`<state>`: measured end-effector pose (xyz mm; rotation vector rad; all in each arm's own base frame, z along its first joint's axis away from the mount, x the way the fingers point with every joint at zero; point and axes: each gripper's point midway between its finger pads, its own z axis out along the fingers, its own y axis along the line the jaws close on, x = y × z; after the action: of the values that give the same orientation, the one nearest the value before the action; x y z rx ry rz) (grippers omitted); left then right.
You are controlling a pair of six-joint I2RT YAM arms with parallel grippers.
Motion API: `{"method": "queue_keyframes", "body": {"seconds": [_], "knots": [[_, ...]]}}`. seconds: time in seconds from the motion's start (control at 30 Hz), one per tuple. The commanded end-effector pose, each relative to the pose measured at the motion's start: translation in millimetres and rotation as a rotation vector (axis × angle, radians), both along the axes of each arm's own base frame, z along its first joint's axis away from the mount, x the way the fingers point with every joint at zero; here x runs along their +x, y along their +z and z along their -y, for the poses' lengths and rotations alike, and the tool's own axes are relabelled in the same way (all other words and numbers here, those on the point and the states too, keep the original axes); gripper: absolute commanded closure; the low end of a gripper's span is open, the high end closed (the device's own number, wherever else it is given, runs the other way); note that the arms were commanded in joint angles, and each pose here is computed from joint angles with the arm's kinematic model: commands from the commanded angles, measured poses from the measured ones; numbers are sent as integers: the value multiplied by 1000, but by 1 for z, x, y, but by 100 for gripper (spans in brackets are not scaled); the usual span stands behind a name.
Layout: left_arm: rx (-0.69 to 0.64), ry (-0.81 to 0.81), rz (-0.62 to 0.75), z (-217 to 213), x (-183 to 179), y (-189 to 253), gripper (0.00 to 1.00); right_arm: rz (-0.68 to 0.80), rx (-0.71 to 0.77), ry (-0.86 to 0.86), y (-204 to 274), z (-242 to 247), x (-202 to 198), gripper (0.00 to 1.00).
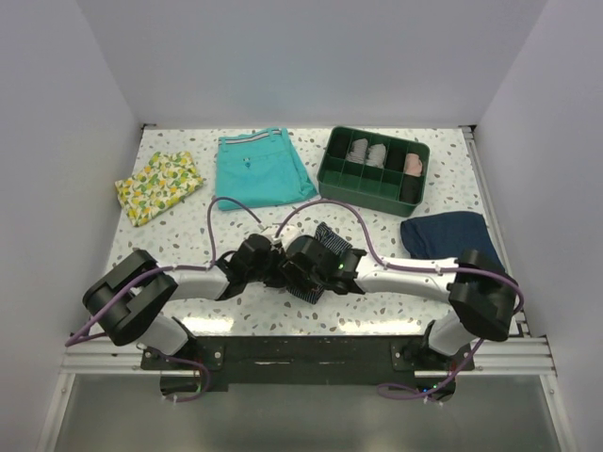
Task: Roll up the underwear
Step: Roll the underwear to the center of the board.
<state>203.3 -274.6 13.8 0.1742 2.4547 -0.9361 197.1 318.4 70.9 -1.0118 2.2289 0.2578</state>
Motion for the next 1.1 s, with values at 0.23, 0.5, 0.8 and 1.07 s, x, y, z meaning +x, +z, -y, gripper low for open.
{"method": "queue_keyframes", "body": {"seconds": [0.23,0.5,0.8,1.07], "knots": [[309,4,-190,-61,-46,-64,100,110,44,-159,29,49,-8,45],[308,-1,-191,-59,-45,-62,100,24,87,-2,27,38,-33,44],[311,6,-208,-57,-44,-60,100,20,35,108,14,23,-44,44],[322,6,-219,-56,-42,-60,100,30,13,163,5,5,-50,44]]}}
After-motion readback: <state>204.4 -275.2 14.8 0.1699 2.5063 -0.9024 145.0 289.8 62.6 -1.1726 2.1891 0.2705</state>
